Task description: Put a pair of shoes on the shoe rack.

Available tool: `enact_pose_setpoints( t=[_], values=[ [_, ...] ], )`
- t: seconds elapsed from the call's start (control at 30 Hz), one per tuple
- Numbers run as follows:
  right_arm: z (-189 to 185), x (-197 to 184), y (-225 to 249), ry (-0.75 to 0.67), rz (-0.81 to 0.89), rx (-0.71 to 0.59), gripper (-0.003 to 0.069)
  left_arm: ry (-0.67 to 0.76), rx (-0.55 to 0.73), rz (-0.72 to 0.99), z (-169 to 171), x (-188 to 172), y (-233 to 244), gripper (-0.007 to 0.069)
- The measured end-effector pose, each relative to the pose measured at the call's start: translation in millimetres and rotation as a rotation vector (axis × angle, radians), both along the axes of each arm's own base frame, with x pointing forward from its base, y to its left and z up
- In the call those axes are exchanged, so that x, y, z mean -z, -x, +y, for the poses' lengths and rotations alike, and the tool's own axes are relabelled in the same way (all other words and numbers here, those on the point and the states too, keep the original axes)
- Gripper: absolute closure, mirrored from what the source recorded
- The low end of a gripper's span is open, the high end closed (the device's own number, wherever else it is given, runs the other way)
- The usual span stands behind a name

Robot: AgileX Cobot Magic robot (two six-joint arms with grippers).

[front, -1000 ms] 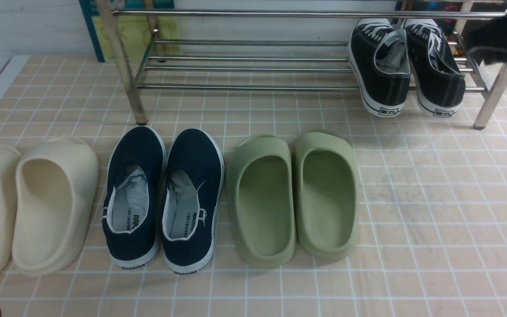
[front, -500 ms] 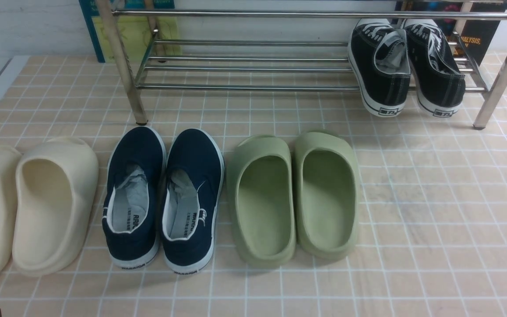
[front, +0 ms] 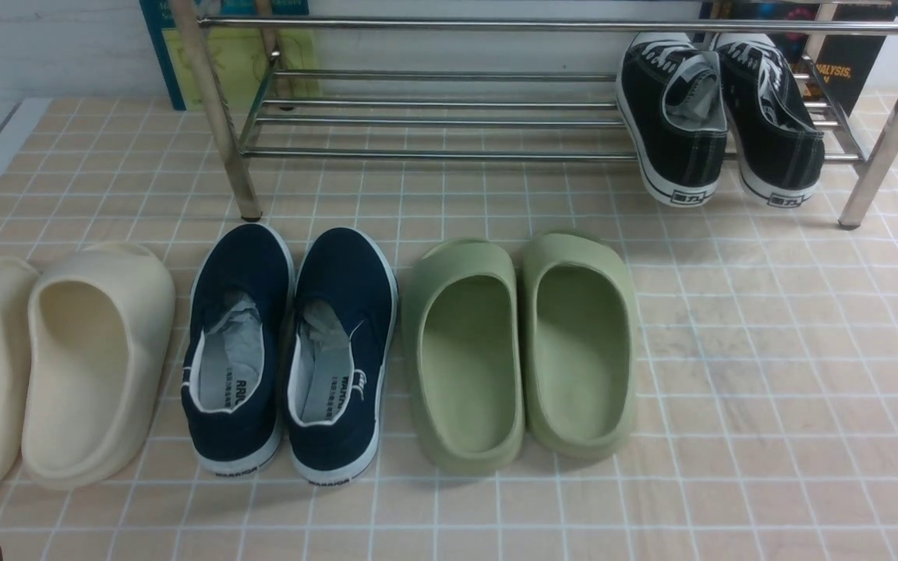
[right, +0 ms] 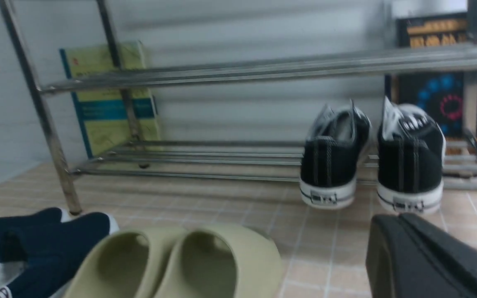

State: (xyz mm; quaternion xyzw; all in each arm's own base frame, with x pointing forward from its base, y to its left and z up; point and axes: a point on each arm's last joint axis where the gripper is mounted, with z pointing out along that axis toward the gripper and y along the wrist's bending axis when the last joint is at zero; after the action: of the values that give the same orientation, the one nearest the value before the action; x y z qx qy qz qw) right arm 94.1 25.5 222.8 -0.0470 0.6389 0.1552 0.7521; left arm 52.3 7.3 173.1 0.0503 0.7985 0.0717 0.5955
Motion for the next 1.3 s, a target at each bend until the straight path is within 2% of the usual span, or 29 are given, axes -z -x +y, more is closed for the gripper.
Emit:
enact_pose_setpoints(
  t=[0.1,0.17,0.33,0.53,0.8,1.07,1.17,1.3],
  values=[
    [2,-3,1,0.003,-0.036,-0.028,0.0667,0.000,0.000,0.000,0,0,0,0.0386],
    [0,-7,2,-0.087,-0.059,-0.025,0.0666,0.000,0.000,0.000,0,0,0,0.0386],
    [-4,-11,2,-0.200,-0.075,-0.005,0.0664,0.000,0.000,0.000,0,0,0,0.0386],
    [-4,-12,3,-0.206,-0.082,-0.006,0.0663,0.000,0.000,0.000,0,0,0,0.0386],
    [-4,-22,19,-0.184,-0.214,-0.029,0.0657,0.000,0.000,0.000,0,0,0,0.0386],
    [-18,-33,39,-0.203,-0.385,0.117,0.0654,0.000,0.000,0.000,0,0,0,0.0386],
    [-23,-24,40,-0.150,-0.308,0.217,0.0664,0.000,0.000,0.000,0,0,0,0.0386],
    [-29,5,38,-0.097,-0.009,0.313,0.0666,0.000,0.000,0.000,0,0,0,0.0386]
  ],
)
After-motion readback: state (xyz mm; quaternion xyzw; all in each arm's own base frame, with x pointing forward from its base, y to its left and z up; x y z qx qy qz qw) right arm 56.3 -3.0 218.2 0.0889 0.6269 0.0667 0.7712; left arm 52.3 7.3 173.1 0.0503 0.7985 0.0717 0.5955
